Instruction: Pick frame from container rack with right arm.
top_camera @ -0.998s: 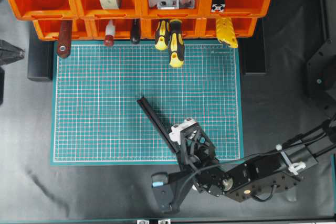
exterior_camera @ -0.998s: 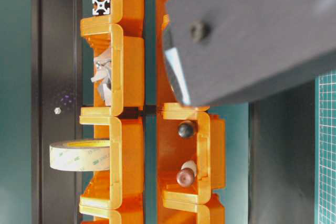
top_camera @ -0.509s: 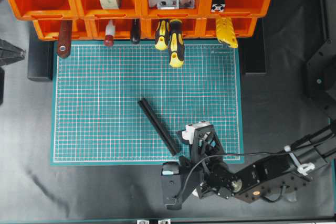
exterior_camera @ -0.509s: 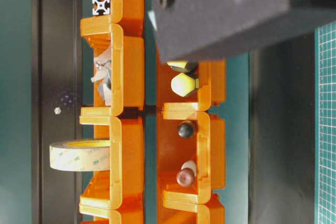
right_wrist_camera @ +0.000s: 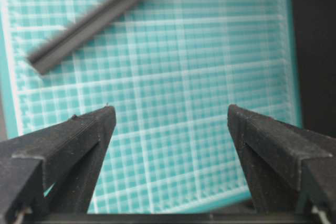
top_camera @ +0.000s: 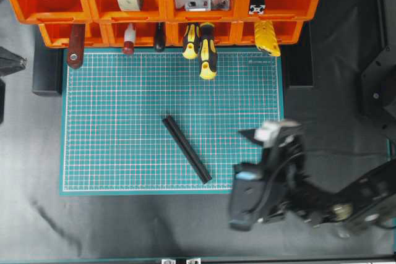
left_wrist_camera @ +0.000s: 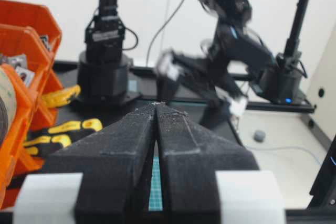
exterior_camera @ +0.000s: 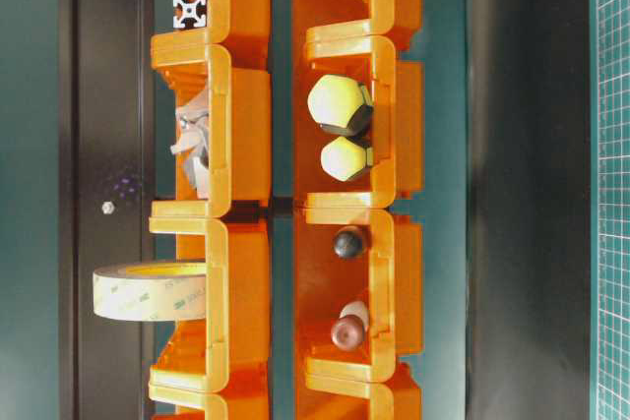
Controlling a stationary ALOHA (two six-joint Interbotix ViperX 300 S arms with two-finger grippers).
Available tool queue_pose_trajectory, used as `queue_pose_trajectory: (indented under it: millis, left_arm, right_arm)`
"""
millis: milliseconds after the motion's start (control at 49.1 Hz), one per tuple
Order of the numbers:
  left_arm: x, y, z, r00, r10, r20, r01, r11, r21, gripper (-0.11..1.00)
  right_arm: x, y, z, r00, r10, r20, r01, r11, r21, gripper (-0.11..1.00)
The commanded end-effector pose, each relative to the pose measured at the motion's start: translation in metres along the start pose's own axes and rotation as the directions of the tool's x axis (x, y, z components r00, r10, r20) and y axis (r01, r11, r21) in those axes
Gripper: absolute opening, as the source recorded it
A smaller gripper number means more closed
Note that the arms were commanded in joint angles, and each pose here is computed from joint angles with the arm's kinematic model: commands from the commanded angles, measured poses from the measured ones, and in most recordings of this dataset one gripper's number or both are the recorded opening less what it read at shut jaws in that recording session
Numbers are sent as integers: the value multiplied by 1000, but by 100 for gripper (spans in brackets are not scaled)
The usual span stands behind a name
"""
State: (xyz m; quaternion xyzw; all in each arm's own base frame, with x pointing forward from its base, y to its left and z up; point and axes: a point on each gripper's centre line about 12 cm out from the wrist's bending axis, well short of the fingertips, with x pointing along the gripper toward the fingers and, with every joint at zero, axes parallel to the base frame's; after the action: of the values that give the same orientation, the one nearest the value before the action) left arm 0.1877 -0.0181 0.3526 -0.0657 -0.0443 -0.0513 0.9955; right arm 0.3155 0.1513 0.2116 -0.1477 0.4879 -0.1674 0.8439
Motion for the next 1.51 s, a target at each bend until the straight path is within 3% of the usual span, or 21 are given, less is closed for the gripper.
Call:
queue_pose_trajectory:
  millis: [0, 163, 468, 977, 1222, 1486]
  left_arm:
    - [1, -2, 11, 1000, -5, 29, 5, 1000, 0, 1]
    - [-2, -2, 14, 999, -7, 42, 7, 1000, -1, 1]
    - [-2, -2, 12, 1000, -4, 24, 4, 1000, -3, 1]
    - [-5, -1, 8, 1000, 4, -15, -4, 1000, 5, 1]
    - [-5, 1, 4, 1000, 10, -23, -10, 1000, 4, 1]
    - [-9, 2, -4, 1000, 8, -19, -8, 1000, -4, 1]
  right_arm:
    - [-25, -20, -1, 999, 14, 43, -17, 998, 61, 83]
    - [-38, -37, -11, 993, 63, 102, -77, 986, 149, 82]
    - [-43, -53, -32, 973, 151, 174, -197, 937, 289, 82]
    - [-51, -82, -58, 955, 177, 236, -246, 919, 307, 82]
    - [-53, -93, -67, 929, 228, 290, -318, 893, 318, 81]
    - [-47, -104, -73, 918, 236, 318, -343, 874, 343, 81]
